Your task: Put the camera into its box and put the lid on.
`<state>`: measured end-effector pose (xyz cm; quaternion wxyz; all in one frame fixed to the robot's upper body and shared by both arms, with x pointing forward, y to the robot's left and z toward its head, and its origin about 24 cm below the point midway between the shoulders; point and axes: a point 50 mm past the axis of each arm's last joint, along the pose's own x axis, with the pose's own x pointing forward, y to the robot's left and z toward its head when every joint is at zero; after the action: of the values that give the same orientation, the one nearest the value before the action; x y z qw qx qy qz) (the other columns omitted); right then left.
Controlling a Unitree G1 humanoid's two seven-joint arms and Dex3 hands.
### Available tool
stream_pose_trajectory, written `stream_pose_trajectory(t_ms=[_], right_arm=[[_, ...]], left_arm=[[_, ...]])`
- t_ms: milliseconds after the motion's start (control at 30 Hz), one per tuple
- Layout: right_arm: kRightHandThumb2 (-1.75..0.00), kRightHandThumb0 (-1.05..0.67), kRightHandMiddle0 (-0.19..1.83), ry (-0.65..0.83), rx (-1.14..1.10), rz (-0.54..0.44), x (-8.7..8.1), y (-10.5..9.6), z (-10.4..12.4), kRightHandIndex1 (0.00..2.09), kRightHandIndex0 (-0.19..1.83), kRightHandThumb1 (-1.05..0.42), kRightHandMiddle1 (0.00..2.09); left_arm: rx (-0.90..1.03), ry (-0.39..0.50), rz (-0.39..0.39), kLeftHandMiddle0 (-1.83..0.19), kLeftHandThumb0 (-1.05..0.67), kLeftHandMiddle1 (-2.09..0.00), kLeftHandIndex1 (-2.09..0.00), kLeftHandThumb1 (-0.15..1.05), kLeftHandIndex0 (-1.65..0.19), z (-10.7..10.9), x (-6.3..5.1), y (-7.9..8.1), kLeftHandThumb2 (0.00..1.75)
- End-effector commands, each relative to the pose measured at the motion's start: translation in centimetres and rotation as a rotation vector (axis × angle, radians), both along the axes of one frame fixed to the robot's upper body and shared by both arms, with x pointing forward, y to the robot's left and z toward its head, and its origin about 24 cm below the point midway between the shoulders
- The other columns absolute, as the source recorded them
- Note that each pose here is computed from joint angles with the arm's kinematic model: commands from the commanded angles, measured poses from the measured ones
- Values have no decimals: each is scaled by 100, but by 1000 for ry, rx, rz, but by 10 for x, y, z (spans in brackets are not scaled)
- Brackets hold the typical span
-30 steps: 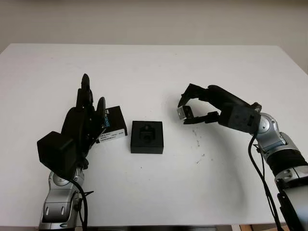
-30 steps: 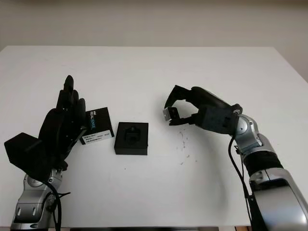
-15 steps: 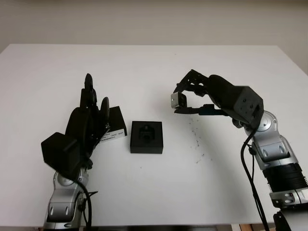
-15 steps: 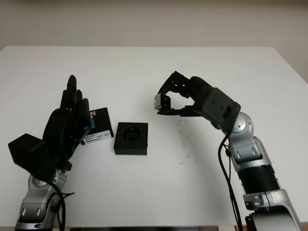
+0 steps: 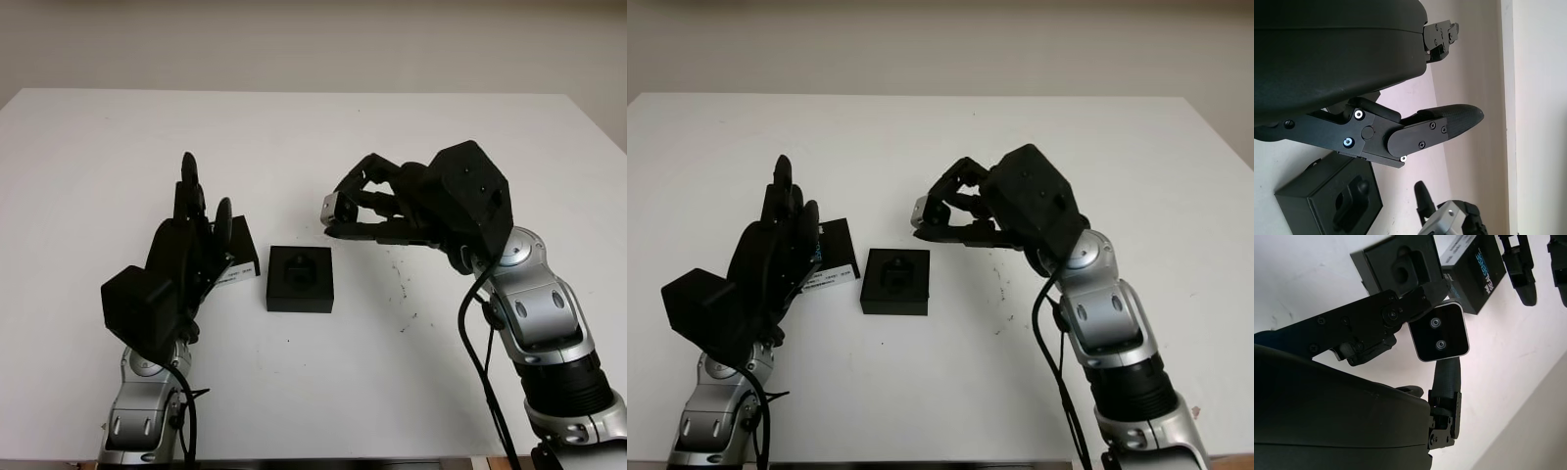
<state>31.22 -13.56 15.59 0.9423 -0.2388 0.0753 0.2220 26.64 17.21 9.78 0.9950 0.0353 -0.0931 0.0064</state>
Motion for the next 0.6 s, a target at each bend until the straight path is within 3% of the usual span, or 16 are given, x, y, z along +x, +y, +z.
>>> stream_pose_trajectory(t_ms=[0, 567], right_arm=[[-11, -40, 6, 1, -5, 31, -3, 4, 1, 8, 25, -105, 204], [-6, -39, 13, -61, -94, 158, 11, 18, -9, 12, 33, -103, 203]], left_arm=[[-10, -20, -3, 19, -58, -1, -1, 105, 19, 5, 1, -3, 65], [21, -36, 30, 19, -57, -3, -2, 105, 19, 7, 2, -9, 65]])
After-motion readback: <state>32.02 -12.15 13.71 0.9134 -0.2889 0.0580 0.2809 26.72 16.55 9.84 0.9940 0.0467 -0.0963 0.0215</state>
